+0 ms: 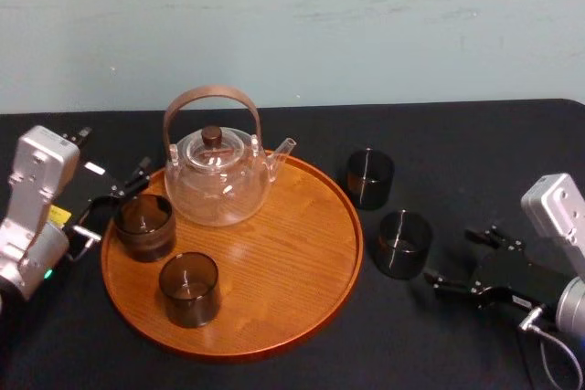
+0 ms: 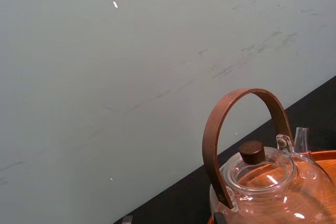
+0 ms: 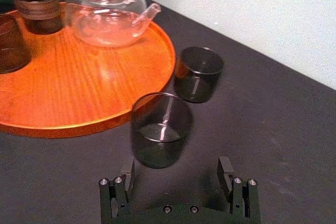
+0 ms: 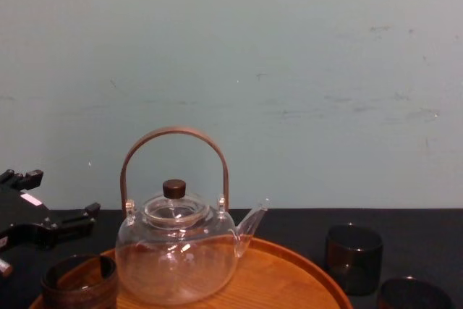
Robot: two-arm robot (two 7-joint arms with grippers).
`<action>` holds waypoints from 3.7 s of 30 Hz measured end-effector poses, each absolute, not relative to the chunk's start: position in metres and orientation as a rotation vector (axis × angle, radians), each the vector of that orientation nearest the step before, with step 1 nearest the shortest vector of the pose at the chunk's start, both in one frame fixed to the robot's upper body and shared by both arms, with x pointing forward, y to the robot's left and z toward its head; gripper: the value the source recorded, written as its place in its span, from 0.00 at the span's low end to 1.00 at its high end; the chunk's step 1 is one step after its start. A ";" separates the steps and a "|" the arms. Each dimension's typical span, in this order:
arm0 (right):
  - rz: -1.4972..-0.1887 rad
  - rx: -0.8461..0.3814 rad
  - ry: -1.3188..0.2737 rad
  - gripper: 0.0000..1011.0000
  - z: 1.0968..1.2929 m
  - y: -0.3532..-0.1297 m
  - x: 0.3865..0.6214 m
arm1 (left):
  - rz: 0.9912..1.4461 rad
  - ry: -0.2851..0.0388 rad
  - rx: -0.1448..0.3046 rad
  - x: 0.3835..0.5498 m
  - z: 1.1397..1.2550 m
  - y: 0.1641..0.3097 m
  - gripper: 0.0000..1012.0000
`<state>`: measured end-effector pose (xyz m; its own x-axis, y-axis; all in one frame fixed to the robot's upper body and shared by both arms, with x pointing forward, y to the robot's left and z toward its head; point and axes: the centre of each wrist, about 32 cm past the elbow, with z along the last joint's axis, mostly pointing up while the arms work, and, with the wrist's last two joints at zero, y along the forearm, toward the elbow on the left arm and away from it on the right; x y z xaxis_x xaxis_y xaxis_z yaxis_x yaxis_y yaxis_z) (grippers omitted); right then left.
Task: Pick up the glass from the table and place it on the tray.
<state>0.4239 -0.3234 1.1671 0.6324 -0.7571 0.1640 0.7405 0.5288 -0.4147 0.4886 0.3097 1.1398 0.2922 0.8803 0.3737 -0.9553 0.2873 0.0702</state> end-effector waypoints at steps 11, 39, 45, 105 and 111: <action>-0.858 -0.489 0.058 0.99 1.164 -0.315 0.428 | 1.248 -0.285 0.304 0.489 1.140 0.310 0.99; -0.851 -0.493 0.116 0.99 1.164 -0.301 0.457 | 1.248 -0.285 0.304 0.489 1.140 0.310 0.99; -0.853 -0.485 0.122 0.99 1.165 -0.299 0.463 | 1.248 -0.285 0.304 0.489 1.140 0.310 0.99; -0.839 -0.483 0.128 0.89 1.165 -0.294 0.477 | 1.248 -0.285 0.304 0.489 1.140 0.310 0.99; -0.828 -0.469 0.113 0.89 1.169 -0.297 0.474 | 1.248 -0.285 0.304 0.489 1.140 0.310 0.99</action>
<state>0.4739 -0.2974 1.1689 0.6770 -0.7313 0.0835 0.6824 0.5811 -0.4434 0.4886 0.3097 1.1398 0.2923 0.8803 0.3737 -0.9552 0.2874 0.0702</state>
